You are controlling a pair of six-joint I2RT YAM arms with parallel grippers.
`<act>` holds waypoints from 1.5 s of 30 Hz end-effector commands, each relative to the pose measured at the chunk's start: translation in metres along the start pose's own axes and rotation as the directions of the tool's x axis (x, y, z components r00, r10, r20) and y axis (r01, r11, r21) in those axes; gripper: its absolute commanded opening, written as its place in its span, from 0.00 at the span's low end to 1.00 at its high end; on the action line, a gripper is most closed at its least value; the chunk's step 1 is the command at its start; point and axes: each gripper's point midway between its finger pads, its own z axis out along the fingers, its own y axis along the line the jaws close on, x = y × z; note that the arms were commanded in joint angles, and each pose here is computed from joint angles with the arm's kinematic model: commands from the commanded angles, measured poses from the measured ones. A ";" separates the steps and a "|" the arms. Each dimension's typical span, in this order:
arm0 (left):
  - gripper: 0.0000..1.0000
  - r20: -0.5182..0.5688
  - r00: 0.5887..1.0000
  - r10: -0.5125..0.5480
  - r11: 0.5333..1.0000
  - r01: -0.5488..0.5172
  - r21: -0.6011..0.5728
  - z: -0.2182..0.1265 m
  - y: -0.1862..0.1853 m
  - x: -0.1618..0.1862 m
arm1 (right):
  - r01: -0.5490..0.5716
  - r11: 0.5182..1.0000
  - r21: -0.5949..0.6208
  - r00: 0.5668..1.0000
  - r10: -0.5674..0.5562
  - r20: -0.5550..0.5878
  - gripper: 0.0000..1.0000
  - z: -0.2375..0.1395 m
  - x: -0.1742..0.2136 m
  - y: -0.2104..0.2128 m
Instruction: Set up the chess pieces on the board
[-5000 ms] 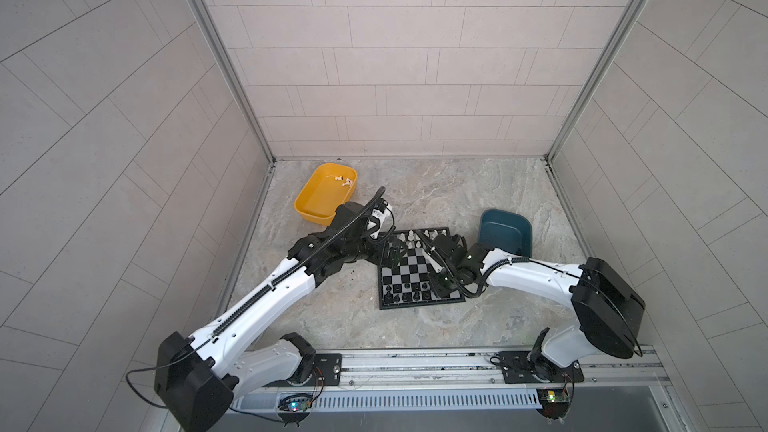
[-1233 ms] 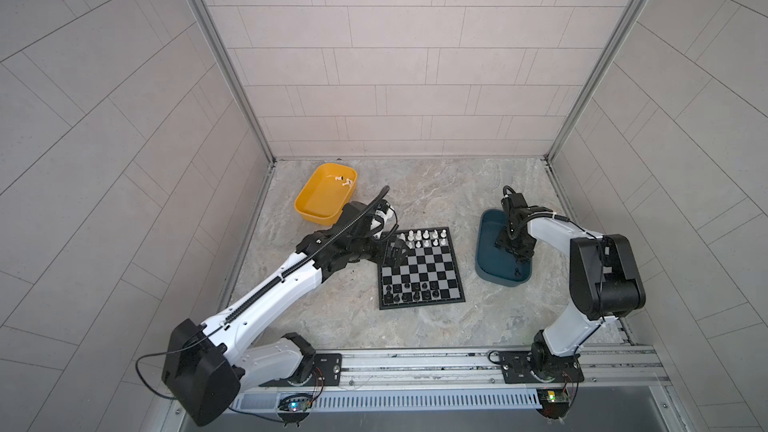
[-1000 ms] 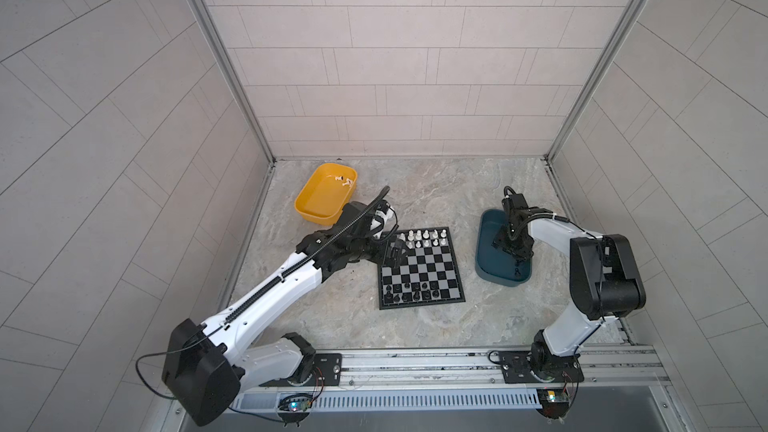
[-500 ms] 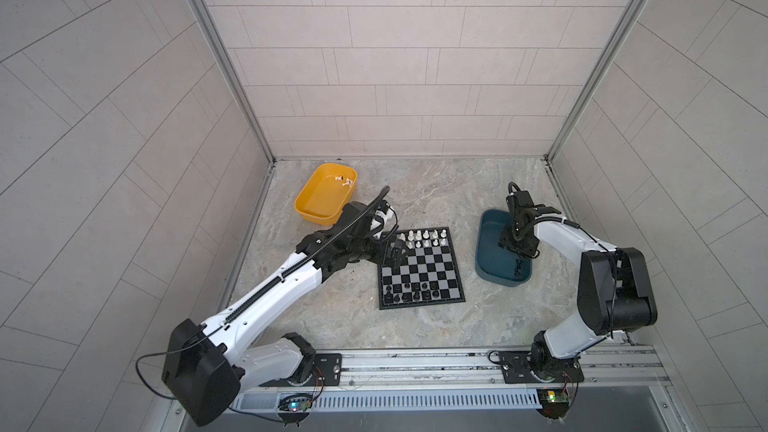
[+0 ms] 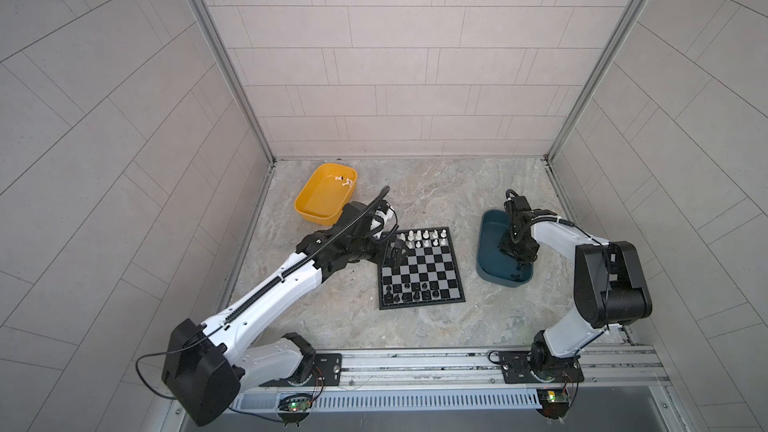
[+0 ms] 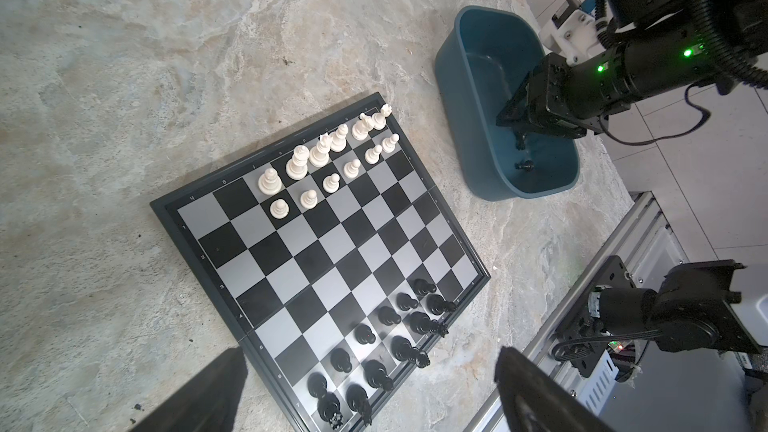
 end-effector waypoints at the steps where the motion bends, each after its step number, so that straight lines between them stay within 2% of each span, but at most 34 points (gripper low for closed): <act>1: 1.00 0.007 1.000 0.010 1.000 -0.010 -0.004 -0.003 -0.001 -0.005 | -0.069 0.997 0.040 0.997 0.071 -0.040 0.46 0.008 0.013 -0.012; 5: 1.00 0.007 1.000 0.010 1.000 -0.010 -0.004 -0.003 -0.001 -0.006 | -0.048 0.997 -0.052 0.997 0.045 -0.056 0.46 0.011 0.013 0.008; 9: 1.00 0.004 1.000 0.008 1.000 -0.008 -0.005 -0.002 0.000 -0.005 | 0.049 0.994 -0.093 0.998 -0.047 0.031 0.46 -0.009 -0.005 0.017; 12: 1.00 0.004 1.000 0.008 1.000 -0.008 -0.004 -0.002 0.000 -0.005 | 0.102 0.994 -0.037 0.988 -0.097 0.121 0.47 -0.032 -0.025 0.008; 14: 1.00 0.002 1.000 0.007 1.000 -0.007 -0.002 -0.001 0.000 -0.005 | 0.111 0.993 0.029 0.984 -0.114 0.138 0.48 -0.038 -0.034 -0.003; 25: 1.00 0.001 1.000 0.009 1.000 -0.009 -0.001 -0.002 -0.001 -0.004 | 0.130 0.987 0.097 0.988 -0.137 0.069 0.50 -0.014 -0.045 -0.007; 41: 1.00 -0.001 1.000 0.011 1.000 -0.011 -0.002 -0.002 -0.001 -0.005 | 0.023 0.999 0.032 0.998 -0.022 -0.052 0.49 0.024 -0.025 -0.005; 45: 1.00 0.000 1.000 0.011 1.000 -0.011 -0.002 -0.002 -0.001 -0.005 | 0.024 0.999 0.028 0.999 -0.022 -0.049 0.47 0.025 -0.026 -0.007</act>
